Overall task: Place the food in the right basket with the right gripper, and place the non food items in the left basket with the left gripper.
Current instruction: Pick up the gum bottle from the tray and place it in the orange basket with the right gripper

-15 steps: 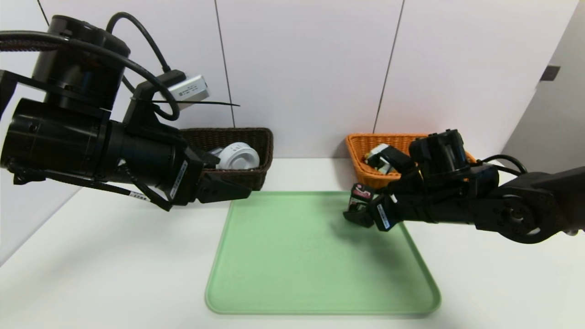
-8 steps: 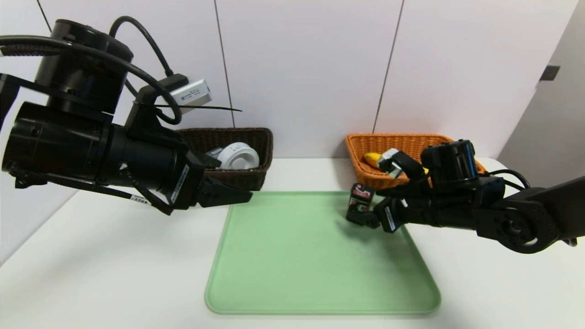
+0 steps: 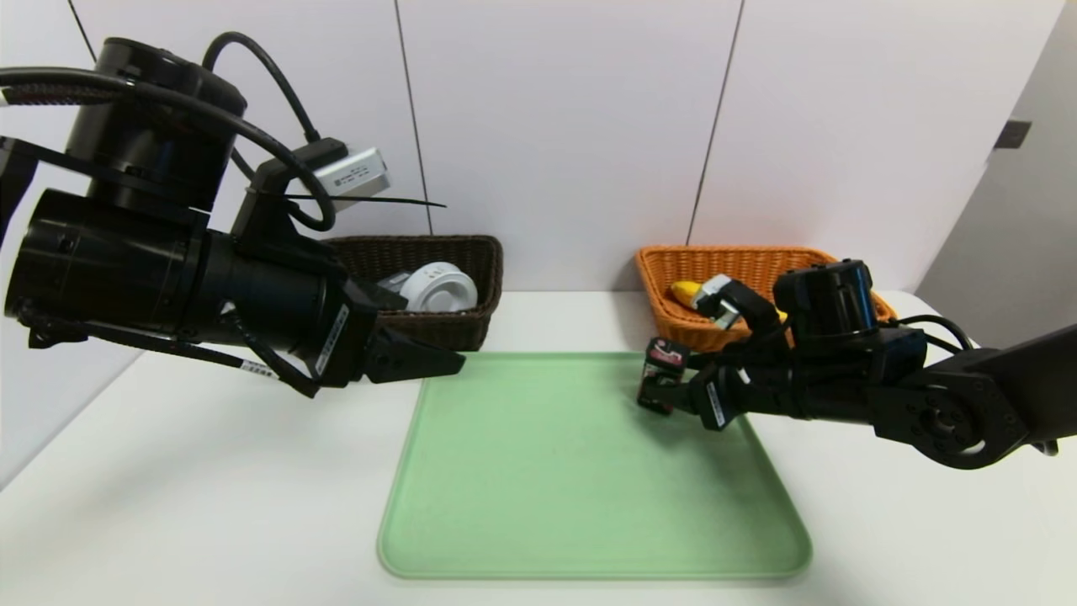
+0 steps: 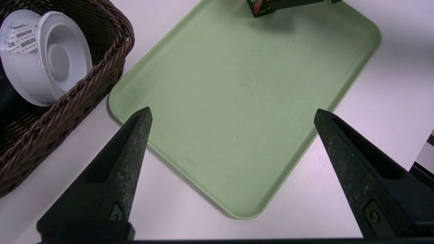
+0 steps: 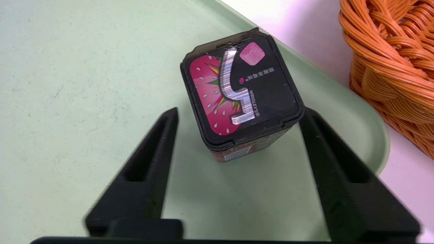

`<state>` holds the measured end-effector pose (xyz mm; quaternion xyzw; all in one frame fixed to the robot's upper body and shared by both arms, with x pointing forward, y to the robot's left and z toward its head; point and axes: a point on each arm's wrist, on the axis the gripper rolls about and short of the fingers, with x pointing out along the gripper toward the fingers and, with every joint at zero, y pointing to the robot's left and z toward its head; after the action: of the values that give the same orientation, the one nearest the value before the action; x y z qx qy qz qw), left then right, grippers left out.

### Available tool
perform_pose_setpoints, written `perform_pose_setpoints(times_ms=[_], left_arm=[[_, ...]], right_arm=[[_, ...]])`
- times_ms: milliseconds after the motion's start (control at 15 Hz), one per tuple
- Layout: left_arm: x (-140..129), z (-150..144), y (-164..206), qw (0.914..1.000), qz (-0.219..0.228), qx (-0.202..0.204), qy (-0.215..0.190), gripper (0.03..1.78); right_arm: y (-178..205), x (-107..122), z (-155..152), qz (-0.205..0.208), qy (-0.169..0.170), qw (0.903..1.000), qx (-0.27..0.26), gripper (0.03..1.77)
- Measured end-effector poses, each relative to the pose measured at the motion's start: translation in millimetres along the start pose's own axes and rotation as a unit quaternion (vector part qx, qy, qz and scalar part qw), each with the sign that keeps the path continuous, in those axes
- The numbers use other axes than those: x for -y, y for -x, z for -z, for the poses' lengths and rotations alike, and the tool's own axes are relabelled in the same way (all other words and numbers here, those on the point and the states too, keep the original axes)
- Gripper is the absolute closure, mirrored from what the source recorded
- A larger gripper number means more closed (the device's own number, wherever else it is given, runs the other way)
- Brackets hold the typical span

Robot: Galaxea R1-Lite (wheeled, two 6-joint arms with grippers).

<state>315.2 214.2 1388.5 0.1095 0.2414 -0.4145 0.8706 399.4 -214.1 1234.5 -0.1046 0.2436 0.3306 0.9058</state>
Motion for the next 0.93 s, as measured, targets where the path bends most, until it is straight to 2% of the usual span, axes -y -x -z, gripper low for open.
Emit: perform_pose_setpoints(times_ms=[267,933], left_arm=[[0.0,1.3,-0.7,1.0000,0.000,-0.002,0.001,0.12],[0.8,4.3,-0.5,1.0000,0.001,-0.006,0.004,0.12]], right_arm=[[0.5,-0.3,-0.5,-0.003,0.001,1.0000,0.002,1.11],[12.2,-8.4,-11.0,-0.050,0.007,0.9982,0.031,1.11]])
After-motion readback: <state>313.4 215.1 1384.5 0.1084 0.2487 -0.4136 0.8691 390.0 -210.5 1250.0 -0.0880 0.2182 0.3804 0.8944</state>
